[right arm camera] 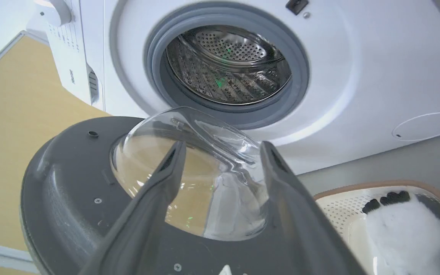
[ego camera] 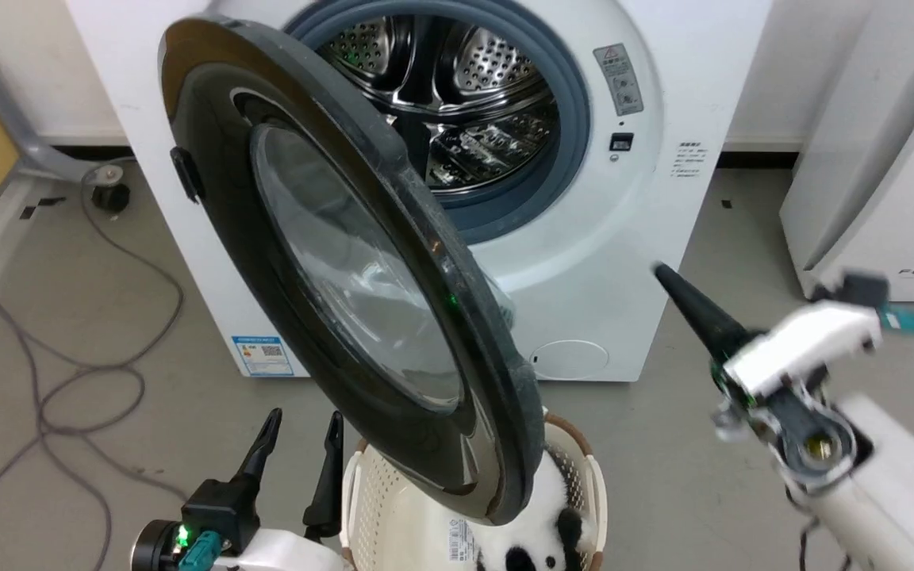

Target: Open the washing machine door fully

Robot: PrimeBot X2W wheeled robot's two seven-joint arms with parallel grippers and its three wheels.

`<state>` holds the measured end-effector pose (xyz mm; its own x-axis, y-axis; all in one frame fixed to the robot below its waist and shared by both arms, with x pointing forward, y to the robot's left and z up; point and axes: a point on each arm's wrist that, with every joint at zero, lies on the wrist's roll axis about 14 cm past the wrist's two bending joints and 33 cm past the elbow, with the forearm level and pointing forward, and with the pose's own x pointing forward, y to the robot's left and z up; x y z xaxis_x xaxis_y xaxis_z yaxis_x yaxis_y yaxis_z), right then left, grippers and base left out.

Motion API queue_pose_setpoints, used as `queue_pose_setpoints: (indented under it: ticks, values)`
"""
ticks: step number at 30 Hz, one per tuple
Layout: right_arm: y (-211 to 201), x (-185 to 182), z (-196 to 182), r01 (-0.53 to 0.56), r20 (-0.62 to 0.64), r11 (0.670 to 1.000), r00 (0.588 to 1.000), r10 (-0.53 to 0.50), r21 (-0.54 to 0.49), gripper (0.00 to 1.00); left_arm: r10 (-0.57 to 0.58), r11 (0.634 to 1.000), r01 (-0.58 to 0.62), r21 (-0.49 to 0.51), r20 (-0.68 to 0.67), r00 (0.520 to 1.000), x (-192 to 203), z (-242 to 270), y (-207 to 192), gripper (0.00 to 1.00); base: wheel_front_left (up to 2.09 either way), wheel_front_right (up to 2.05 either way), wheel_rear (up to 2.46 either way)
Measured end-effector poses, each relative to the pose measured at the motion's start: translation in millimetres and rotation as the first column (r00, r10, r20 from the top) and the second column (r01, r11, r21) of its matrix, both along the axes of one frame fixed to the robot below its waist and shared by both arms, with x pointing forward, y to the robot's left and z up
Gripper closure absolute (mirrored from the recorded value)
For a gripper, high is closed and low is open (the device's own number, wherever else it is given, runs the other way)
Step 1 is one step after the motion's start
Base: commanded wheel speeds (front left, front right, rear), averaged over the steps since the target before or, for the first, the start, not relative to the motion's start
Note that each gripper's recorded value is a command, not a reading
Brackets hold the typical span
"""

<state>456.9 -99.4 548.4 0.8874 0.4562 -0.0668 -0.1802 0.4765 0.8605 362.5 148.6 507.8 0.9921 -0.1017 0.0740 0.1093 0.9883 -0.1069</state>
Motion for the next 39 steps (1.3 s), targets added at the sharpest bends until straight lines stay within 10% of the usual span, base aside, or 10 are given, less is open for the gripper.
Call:
queue_pose_setpoints:
  ticks: [10, 17, 30, 39]
  values:
    - [-85.3, -46.4, -47.8, 0.322, 0.0, 0.947, 0.947, -0.322, -0.017, 0.0, -0.004, 1.0, 0.004, 0.009, 0.007, 1.0, 2.7, 2.3, -0.9, 0.0, 0.0, 0.0, 0.0]
    - [-151.9, -66.4, -44.4, 0.525, 0.172, 0.833, 0.849, -0.499, -0.177, 0.0, 0.005, 1.0, -0.005, 0.01, 0.011, 1.0, 4.6, 3.8, 1.8, 0.0, 0.0, 0.0, 0.0]
    - [-111.2, -102.4, 19.3, 0.593, 0.576, 0.528, 0.787, -0.221, -0.608, 0.0, 0.034, 0.999, -0.034, 0.021, 0.004, 0.999, 2.5, 0.6, 13.2, 0.0, 0.0, 0.0, 0.0]
    - [-87.7, -120.0, -5.5, 0.478, 0.483, 0.476, 0.867, -0.121, -0.738, 0.0, 0.038, 0.999, -0.038, 0.021, -0.003, 0.999, 0.9, -1.8, 14.5, 0.0, 0.0, 0.0, 0.0]
